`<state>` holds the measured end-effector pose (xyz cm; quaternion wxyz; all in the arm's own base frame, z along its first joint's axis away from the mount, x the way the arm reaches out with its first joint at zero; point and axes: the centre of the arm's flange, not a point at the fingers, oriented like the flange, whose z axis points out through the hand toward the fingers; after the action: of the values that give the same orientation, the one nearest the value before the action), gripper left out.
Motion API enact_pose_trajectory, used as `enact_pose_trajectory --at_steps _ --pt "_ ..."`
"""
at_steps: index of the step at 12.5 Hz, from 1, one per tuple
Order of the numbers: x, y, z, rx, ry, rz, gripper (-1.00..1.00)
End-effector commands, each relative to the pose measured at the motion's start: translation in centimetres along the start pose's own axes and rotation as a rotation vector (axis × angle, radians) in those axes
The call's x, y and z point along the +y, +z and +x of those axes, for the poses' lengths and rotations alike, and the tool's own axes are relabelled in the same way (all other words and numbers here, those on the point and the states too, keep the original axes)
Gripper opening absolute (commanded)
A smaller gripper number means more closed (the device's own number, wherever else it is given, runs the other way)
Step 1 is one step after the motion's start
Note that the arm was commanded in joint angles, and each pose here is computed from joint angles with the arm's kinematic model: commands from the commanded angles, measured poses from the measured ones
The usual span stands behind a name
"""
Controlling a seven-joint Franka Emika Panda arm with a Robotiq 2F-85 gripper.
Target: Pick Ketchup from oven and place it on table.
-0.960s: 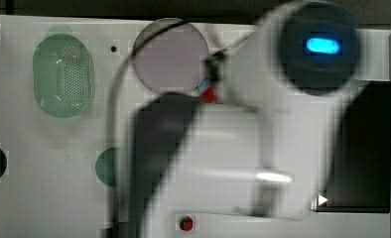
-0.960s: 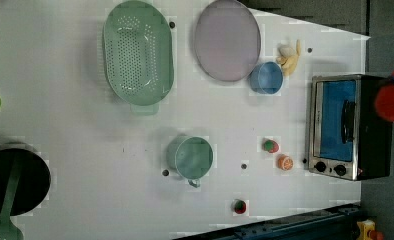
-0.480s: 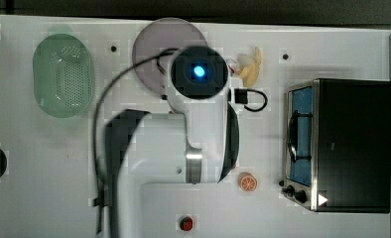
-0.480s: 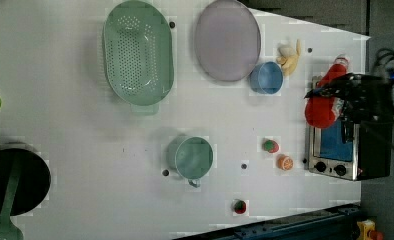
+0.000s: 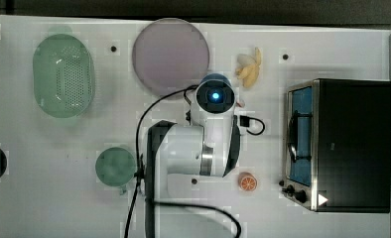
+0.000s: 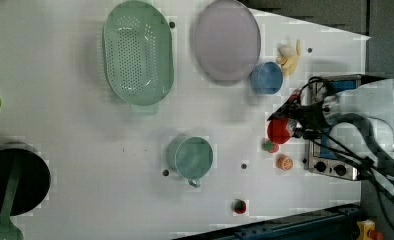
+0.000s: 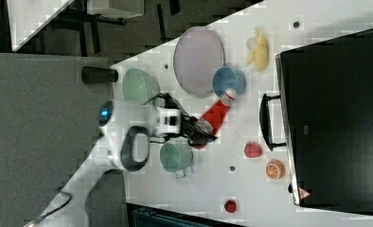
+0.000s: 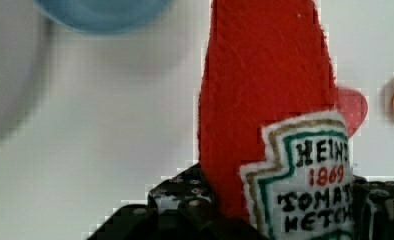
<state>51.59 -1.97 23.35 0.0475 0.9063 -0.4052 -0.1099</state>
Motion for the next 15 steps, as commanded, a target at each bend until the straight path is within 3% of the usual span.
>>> enact_pose_trajectory --at_steps 1,3,6,12,15 --pt "-0.6 1.2 1.1 0.057 0.003 0.056 0.26" --pt "-1.4 3.1 1.5 0.084 0.005 0.079 0.32" --pt "-1.9 3.1 1.6 0.094 0.007 0.095 0.95" --pt "-2.4 -11.0 1.5 0.160 0.006 0.220 1.00" --pt "-1.6 -20.3 0.5 0.165 -0.008 0.255 1.00"
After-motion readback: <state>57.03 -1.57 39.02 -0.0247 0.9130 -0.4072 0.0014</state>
